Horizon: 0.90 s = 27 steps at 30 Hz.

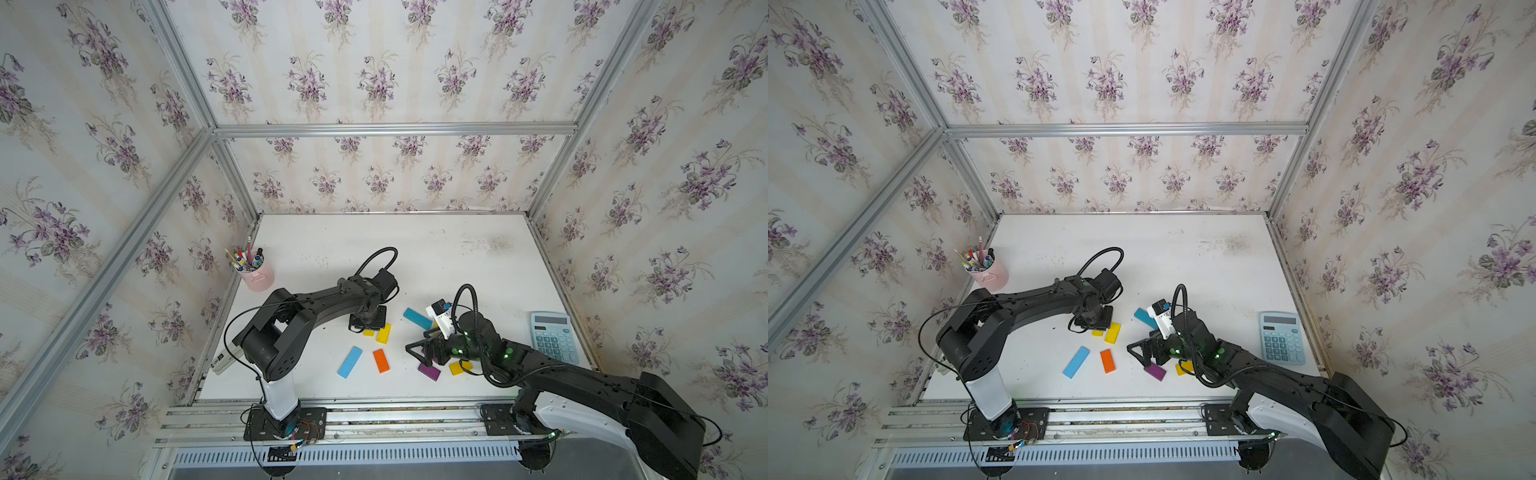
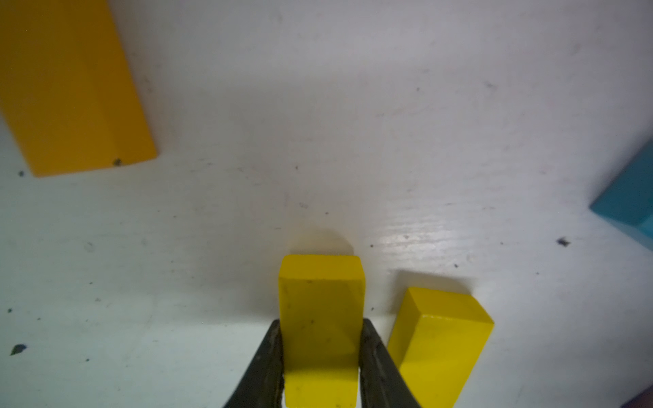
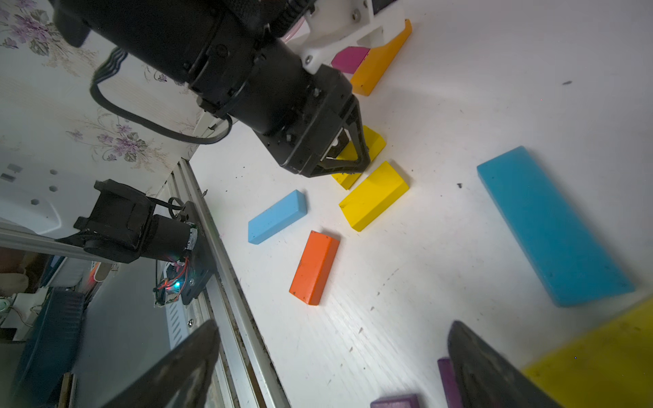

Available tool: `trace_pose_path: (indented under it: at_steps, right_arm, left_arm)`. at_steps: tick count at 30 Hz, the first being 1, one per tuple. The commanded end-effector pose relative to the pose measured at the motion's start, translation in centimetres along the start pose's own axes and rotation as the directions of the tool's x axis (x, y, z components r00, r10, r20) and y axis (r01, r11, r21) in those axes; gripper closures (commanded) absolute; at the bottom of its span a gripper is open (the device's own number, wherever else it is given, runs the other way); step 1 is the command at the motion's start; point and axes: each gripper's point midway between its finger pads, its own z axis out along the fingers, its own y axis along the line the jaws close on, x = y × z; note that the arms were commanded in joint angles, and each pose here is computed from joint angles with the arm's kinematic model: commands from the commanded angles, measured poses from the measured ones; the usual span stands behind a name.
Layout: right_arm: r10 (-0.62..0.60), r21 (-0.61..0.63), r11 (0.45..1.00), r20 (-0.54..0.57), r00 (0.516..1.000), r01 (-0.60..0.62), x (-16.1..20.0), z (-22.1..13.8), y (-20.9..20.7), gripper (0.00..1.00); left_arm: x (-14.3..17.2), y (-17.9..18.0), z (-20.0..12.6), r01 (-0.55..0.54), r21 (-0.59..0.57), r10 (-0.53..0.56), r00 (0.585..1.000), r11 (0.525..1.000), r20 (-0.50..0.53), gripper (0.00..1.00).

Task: Assemble the letter t with building blocks
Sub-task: Pick up the building block from the center of the board, then assemble the building block at the center of the board.

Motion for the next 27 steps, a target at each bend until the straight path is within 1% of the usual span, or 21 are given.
trace_pose_path:
  at_steps: [1,3,6,9,12,15,17,19,21,23,27]
  right_arm:
    - [-0.033,-0.018,0.999,0.012,0.999,0.034,-0.8,0.1,0.6,0.0]
    - [-0.048,-0.015,0.999,0.008,0.999,0.048,-1.0,0.3,0.7,0.0]
    - [-0.068,-0.031,0.997,0.004,0.998,0.068,-1.9,0.7,1.0,0.0]
    - [-0.08,-0.051,0.996,0.002,0.997,0.08,-3.2,0.9,0.9,0.0]
    - [-0.094,-0.049,0.994,0.015,0.995,0.094,-5.1,0.7,0.0,0.0]
    - [-0.119,-0.044,0.992,0.017,0.993,0.12,-7.3,0.6,-0.4,0.0]
    - [-0.138,-0.044,0.989,0.032,0.99,0.139,-8.9,0.6,-0.6,0.0]
    - [-0.146,-0.048,0.988,0.04,0.988,0.148,-10.1,0.9,-0.8,0.0]
    - [-0.144,-0.059,0.987,0.046,0.988,0.147,-11.1,1.3,-1.0,0.0]
    - [-0.143,-0.074,0.986,0.055,0.988,0.147,-11.8,1.9,-1.2,0.0]
    - [-0.154,-0.086,0.984,0.042,0.987,0.157,-11.7,3.0,-1.9,0.0]
  left_arm:
    - [-0.5,0.1,-1.0,-0.096,-0.014,0.096,0.995,0.995,0.005,0.75]
    - [-1.4,-0.3,-2.0,-0.173,-0.004,0.173,0.985,0.985,0.024,0.75]
    - [-3.1,-0.8,-3.7,-0.301,-0.004,0.3,0.952,0.954,0.058,0.75]
    - [-5.1,-1.1,-5.1,-0.416,0.002,0.414,0.905,0.909,0.099,0.75]
    - [-7.1,-1.6,-6.1,-0.503,0.017,0.495,0.856,0.864,0.148,0.75]
    - [-8.7,-2.3,-7.0,-0.614,0.002,0.601,0.774,0.789,0.2,0.75]
    - [-9.4,-2.7,-7.3,-0.696,-0.021,0.682,0.697,0.718,0.222,0.73]
    - [-9.8,-3.0,-7.3,-0.756,-0.023,0.737,0.631,0.655,0.24,0.72]
    - [-10.4,-3.0,-7.5,-0.788,-0.011,0.764,0.594,0.616,0.251,0.73]
    - [-11.0,-2.8,-7.7,-0.81,0.016,0.78,0.57,0.586,0.26,0.73]
    - [-13.0,-1.7,-8.0,-0.847,0.007,0.81,0.511,0.531,0.289,0.72]
